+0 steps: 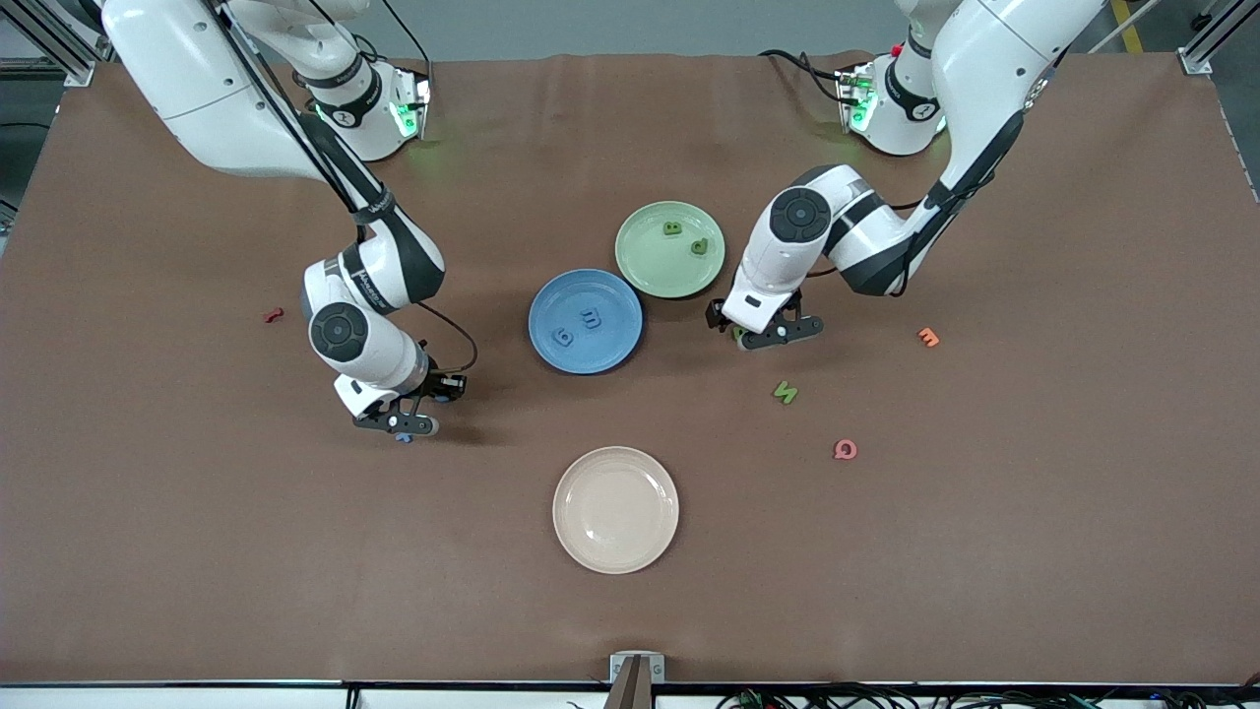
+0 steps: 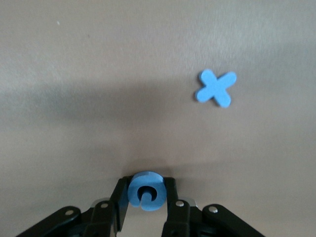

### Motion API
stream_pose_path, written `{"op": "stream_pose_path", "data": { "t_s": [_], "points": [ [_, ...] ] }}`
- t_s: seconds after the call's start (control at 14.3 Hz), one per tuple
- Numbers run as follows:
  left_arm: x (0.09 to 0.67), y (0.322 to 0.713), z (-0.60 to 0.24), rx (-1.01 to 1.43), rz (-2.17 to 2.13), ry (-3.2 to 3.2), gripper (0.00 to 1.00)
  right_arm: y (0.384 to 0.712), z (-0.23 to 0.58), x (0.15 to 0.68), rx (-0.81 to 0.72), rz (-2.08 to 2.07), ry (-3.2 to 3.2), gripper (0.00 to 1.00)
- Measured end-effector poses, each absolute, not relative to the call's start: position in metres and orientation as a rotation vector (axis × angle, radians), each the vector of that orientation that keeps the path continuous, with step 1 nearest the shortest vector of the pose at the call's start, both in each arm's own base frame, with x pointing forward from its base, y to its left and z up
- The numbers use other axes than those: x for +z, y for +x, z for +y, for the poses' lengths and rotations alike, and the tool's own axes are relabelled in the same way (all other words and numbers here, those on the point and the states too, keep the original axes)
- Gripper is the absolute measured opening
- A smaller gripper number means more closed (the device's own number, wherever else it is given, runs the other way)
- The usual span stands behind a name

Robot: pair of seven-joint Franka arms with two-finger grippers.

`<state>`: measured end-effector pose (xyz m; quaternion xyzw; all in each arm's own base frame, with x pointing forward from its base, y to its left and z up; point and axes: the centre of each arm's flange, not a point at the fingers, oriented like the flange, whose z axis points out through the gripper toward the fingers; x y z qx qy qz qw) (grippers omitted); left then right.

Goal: Sort letters by color into matching plates
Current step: 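Grasp the green u with the left gripper while the right gripper carries the blue c, then place the u on the green plate while the right gripper releases the c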

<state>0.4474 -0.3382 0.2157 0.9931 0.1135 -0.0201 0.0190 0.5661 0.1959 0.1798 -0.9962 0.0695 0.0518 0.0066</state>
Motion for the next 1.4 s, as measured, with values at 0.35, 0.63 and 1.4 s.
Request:
{"op": "stream_pose_path", "data": {
  "t_s": [0.35,0.63,1.4],
  "points": [
    [0.192,0.446,-0.341,-0.108,0.315,3.091,0.91,0.557,0.277,0.223,0.205,0.386,-3.138,0.35],
    [0.18,0.449,-0.346,-0.115,0.326,3.098,0.84,0.515,0.357,0.244,0.207,0.552,-3.086,0.35],
    [0.175,0.456,-0.354,-0.071,0.342,3.12,0.31,0.441,0.463,0.238,0.169,0.836,-2.98,0.35]
  ]
}}
